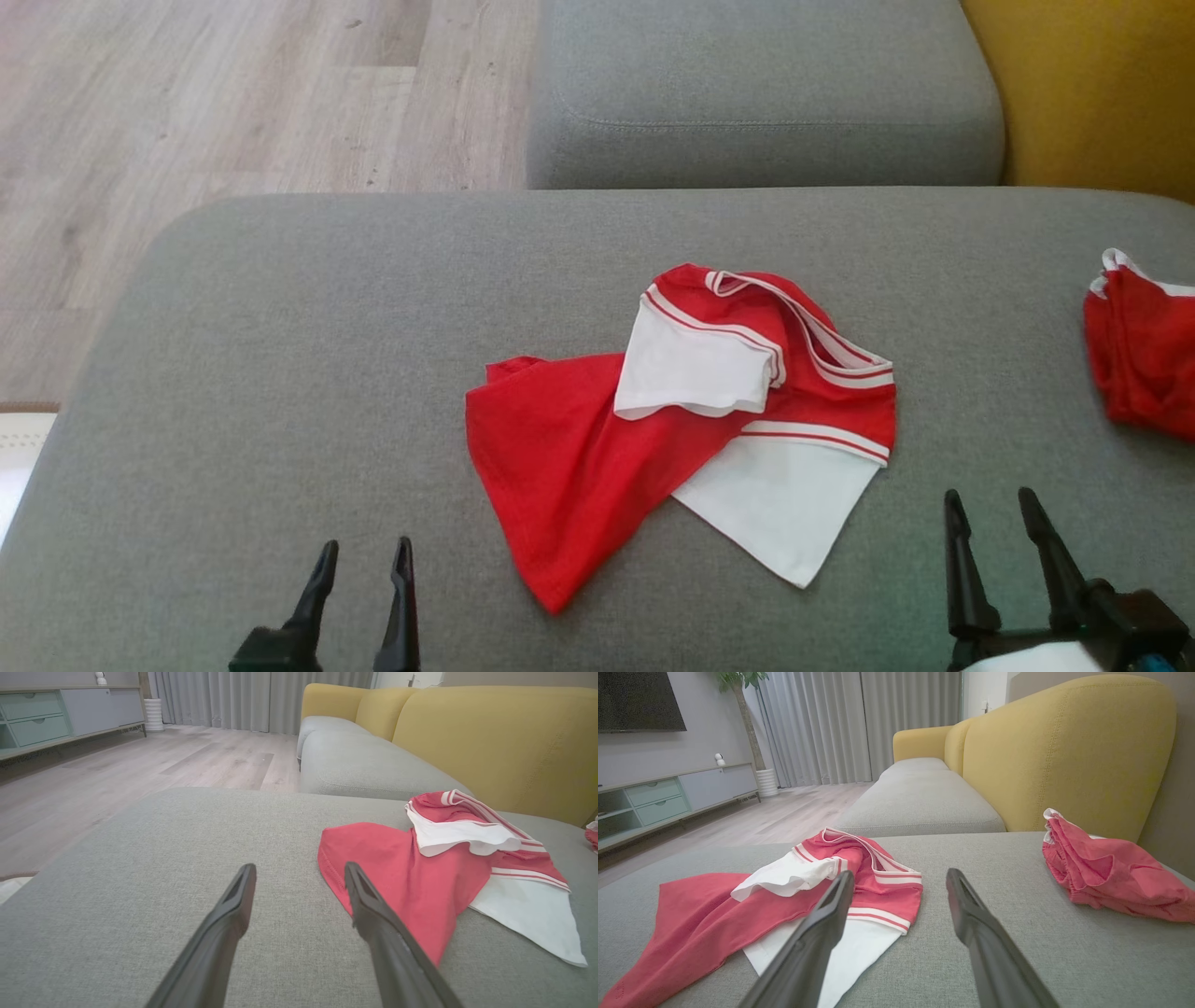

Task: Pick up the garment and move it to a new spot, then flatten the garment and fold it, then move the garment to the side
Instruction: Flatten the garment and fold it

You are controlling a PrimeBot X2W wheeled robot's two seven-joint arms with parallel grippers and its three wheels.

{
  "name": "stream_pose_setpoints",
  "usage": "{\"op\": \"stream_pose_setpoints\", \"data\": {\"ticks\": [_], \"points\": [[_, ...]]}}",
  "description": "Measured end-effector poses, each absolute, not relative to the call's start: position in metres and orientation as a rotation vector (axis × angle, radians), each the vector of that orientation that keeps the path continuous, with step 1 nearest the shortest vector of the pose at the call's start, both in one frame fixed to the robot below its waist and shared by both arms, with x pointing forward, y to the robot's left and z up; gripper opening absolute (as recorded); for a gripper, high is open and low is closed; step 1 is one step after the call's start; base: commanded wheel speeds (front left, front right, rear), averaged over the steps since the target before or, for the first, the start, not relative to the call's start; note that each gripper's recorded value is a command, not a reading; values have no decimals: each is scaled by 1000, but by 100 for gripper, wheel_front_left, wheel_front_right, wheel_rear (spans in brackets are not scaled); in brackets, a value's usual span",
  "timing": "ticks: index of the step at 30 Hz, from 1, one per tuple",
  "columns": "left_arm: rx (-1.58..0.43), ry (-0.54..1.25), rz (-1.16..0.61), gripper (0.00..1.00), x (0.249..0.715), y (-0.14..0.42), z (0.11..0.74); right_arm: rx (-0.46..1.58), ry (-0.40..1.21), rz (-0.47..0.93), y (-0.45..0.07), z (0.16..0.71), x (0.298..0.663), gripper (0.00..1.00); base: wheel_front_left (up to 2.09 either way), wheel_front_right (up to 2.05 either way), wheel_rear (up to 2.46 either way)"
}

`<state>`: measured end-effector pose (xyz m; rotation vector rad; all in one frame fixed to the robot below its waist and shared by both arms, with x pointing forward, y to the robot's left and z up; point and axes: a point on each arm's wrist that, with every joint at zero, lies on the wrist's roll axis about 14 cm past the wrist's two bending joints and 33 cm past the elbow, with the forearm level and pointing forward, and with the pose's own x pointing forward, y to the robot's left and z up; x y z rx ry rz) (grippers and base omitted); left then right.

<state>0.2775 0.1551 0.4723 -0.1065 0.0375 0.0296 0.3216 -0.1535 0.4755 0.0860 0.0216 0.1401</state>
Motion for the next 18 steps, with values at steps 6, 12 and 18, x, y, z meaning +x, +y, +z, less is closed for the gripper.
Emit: {"op": "stream_pose_setpoints", "data": {"ticks": [6,12,18], "points": [[-104,61,-51,100,280,137,466,90,35,136,-154,471,320,100,0,0,0],[-89,245,-350,100,279,62,419,97,62,106,-161,463,315,100,0,0,0],[-29,356,-438,100,292,39,394,102,86,53,-175,456,309,100,0,0,0]]}}
